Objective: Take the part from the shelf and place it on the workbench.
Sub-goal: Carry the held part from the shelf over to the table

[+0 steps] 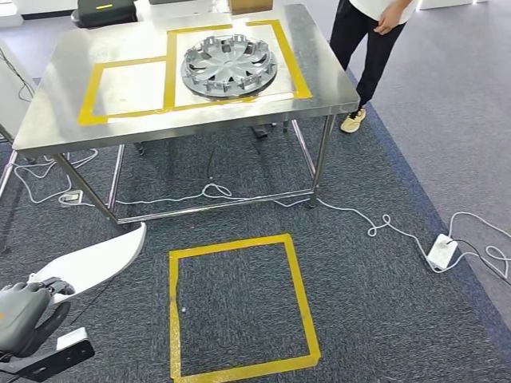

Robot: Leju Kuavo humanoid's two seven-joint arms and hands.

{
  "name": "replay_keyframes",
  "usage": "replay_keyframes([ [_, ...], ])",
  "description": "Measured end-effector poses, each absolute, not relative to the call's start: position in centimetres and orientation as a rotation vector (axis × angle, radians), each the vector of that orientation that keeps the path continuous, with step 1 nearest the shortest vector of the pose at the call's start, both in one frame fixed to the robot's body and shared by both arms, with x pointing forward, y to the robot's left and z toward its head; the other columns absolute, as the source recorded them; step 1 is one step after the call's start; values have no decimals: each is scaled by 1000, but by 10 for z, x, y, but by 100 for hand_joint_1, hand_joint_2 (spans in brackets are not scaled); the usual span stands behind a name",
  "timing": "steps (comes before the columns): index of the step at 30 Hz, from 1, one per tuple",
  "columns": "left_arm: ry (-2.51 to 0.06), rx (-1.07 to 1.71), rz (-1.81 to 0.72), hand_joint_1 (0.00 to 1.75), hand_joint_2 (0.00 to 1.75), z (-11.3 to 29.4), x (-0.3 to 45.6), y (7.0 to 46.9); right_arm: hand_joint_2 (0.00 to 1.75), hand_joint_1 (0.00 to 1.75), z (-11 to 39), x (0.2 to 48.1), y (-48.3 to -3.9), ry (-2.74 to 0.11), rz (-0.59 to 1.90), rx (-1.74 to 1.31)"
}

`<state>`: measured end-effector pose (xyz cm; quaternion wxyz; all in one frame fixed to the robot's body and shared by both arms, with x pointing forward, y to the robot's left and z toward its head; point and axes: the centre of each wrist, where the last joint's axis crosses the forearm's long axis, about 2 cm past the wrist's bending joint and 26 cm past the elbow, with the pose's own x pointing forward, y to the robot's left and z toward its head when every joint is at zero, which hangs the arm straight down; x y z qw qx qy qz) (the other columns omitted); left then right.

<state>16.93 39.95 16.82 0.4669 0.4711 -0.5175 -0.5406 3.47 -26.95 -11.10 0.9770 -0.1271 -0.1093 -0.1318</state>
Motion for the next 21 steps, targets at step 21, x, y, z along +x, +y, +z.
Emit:
replay_keyframes([
  [21,-1307,1077,-1371,175,175,169,178,403,175,0,-111,34,-261,-133,-249,-78],
])
